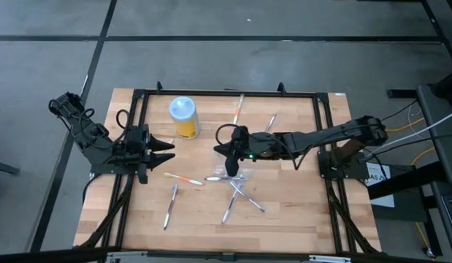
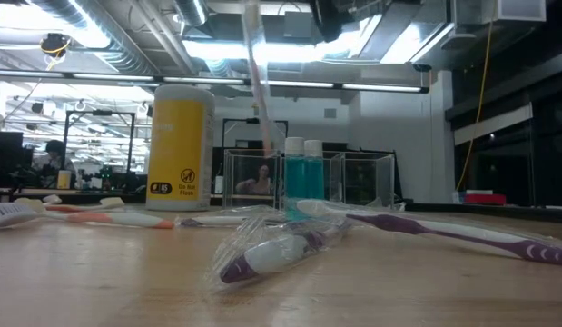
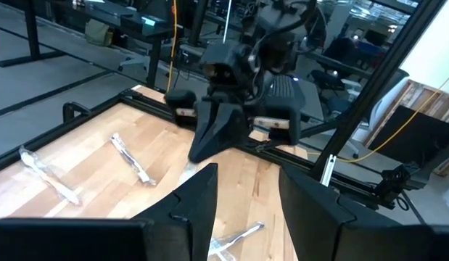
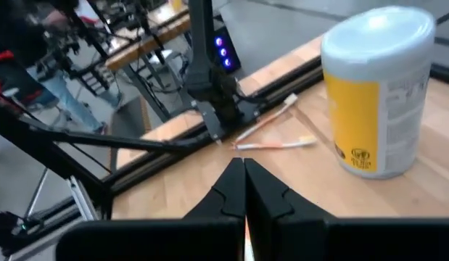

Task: Pick & Place toothbrushing station
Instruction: Put the white and orange toothbrush into the left compartment of the transparent organizer

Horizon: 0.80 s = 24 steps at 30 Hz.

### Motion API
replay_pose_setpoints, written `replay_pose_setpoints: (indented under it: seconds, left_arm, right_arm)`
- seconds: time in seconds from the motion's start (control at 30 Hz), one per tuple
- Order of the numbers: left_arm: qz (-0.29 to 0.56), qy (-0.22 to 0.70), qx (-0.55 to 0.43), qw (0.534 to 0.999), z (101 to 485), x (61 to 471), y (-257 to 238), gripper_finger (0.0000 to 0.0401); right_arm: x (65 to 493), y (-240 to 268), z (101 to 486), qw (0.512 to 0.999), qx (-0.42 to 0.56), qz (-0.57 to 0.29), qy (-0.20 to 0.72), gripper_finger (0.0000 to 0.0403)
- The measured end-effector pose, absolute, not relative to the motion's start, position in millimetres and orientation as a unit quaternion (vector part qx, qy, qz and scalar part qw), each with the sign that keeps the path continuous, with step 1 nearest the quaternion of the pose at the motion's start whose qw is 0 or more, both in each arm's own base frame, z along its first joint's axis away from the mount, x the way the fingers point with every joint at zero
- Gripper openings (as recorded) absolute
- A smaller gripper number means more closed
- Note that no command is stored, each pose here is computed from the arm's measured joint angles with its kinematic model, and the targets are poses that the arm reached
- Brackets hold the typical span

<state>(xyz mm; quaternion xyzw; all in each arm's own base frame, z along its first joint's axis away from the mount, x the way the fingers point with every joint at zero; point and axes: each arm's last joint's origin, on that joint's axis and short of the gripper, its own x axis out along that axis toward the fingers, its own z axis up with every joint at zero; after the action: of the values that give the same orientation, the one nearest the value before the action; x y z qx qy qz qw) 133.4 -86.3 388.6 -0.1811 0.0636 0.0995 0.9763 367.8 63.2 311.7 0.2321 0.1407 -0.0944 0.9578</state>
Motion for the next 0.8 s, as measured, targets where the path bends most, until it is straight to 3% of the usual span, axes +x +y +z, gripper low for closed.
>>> replay_pose_setpoints:
  seconds: [0.67,0.8]
  left_arm:
    - [0.096,0.068,-0.182,0.976,387,130,-90,0.0143]
    - [0.094,0.068,-0.183,0.976,387,129,-91,0.0143]
  right_arm:
    - [385,55,280,0.945,0.247,-0.077,0.200,0.0001]
    - [386,48,279,0.939,0.264,-0.087,0.200,0.0029]
